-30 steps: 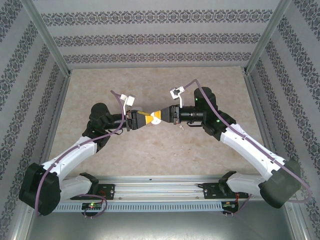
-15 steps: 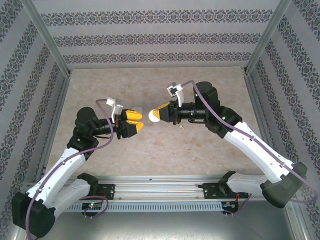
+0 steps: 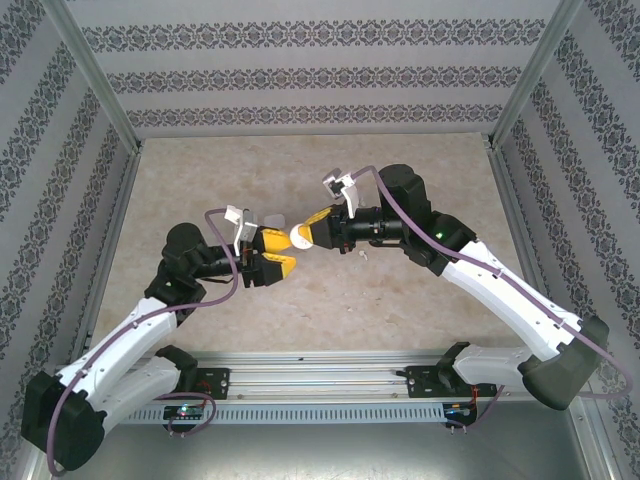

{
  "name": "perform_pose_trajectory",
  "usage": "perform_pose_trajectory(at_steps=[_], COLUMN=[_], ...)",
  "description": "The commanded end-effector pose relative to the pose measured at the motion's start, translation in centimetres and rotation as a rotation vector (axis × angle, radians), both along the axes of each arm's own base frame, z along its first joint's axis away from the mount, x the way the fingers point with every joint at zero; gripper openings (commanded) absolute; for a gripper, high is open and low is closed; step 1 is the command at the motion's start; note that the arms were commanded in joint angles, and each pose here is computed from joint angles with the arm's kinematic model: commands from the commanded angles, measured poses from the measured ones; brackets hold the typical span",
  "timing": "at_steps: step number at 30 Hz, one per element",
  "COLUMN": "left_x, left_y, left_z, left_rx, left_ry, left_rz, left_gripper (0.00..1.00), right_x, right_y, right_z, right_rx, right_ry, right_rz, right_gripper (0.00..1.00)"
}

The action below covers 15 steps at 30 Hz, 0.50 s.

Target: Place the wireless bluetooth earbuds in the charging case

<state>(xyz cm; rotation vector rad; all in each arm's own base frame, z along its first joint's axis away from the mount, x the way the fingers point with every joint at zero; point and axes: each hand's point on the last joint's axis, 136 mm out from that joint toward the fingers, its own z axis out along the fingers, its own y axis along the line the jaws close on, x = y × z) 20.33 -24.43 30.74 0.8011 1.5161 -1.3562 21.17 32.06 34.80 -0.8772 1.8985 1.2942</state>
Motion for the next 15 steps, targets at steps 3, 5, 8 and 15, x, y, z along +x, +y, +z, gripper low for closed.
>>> perform_pose_trajectory(at_steps=[3, 5, 8, 15], left_x=[0.11, 0.27, 0.41, 0.44], left_y=[-0.24, -0.30, -0.41, -0.77], left_z=[2.62, 2.84, 3.04, 2.79], left_rx=[-0.094, -0.104, -0.112, -0.108], left_ry=[-0.049, -0.045, -0.037, -0.018], left_rz=[0.002, 0.002, -0.004, -0.027], left_gripper=[0.55, 0.55, 0.53, 0.43], right_x=[-0.55, -0.57, -0.59, -0.67], right_y=[0.69, 0.70, 0.78, 0.88], right_z=[1.53, 1.47, 1.44, 1.55], right_rx=[0.042, 0.042, 0.043, 0.046], right_ry=[-0.058, -0.056, -0.056, -0.058], right_rz=[0.037, 0.037, 0.039, 0.044], right_gripper=[0.14, 0.14, 0.14, 0.14])
